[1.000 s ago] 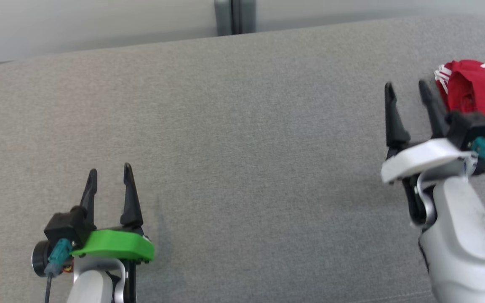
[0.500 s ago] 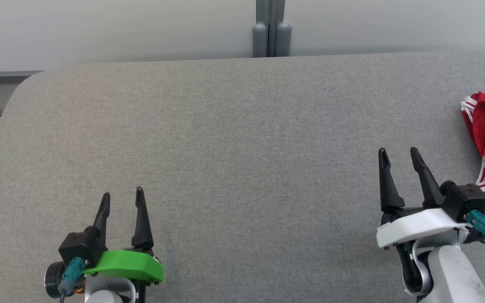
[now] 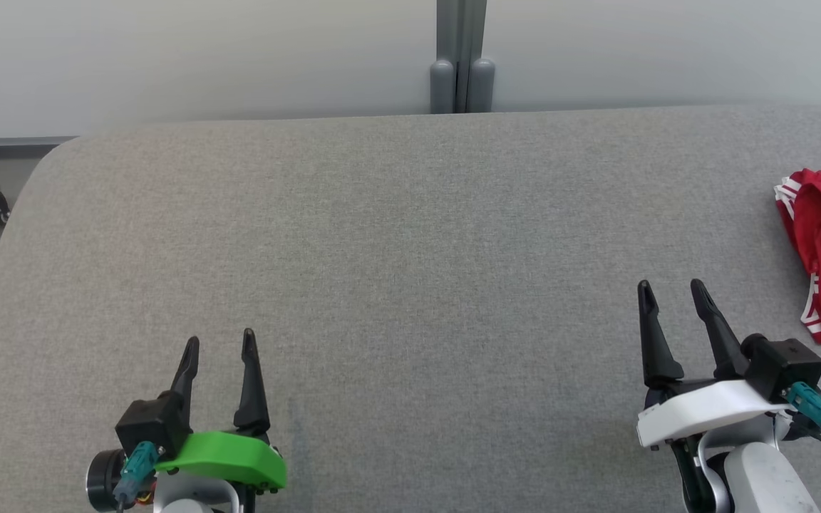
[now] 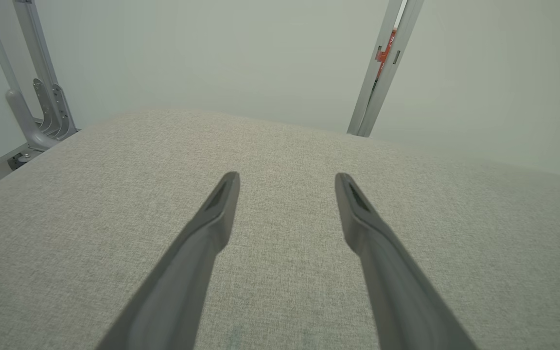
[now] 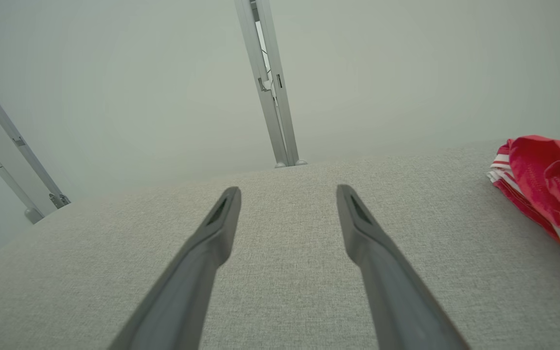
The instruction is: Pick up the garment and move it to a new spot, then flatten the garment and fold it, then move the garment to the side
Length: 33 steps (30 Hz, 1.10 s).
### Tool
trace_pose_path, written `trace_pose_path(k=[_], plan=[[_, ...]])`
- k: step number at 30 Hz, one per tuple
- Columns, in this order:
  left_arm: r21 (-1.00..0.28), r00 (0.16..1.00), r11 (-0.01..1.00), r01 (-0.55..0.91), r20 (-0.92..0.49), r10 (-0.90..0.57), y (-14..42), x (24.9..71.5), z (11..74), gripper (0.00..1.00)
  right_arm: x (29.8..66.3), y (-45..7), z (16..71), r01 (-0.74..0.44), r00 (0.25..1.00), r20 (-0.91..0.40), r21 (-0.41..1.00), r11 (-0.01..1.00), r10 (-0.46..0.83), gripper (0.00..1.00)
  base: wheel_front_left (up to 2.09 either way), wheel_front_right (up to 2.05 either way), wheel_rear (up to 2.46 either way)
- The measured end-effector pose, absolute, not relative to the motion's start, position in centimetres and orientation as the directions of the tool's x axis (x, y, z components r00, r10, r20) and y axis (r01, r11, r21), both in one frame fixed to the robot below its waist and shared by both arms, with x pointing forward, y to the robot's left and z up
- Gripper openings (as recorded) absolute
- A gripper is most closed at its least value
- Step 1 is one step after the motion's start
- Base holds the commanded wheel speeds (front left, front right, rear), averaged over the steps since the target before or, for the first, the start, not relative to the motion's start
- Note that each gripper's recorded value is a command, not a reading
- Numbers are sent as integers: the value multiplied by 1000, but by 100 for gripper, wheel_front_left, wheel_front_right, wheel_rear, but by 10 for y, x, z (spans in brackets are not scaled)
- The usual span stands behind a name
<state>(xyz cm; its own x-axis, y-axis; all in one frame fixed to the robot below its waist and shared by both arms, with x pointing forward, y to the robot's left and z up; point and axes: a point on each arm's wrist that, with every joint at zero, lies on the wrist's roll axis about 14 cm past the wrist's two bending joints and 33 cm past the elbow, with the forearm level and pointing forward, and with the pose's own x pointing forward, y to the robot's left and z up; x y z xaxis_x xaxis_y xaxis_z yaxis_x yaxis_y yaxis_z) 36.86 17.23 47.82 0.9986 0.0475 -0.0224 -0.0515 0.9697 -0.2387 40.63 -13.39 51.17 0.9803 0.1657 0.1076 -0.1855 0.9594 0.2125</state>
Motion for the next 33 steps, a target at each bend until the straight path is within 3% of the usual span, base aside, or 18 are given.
trace_pose_path(k=[9,10,15,33], plan=[[-237,999,971,-40,-16,37,169,366,480,100,401,-132,509,-191,980,99,209,959,173,100,0,0,0],[-237,999,971,-40,-19,36,169,365,479,0,401,-131,508,-191,980,95,210,959,174,0,0,0,0],[-246,996,968,-58,-75,41,169,358,463,0,394,-132,489,-171,985,34,236,957,167,0,0,0,0],[-521,986,842,-141,-147,75,182,360,456,0,394,-153,483,-59,996,-23,514,856,83,0,0,0,0]])
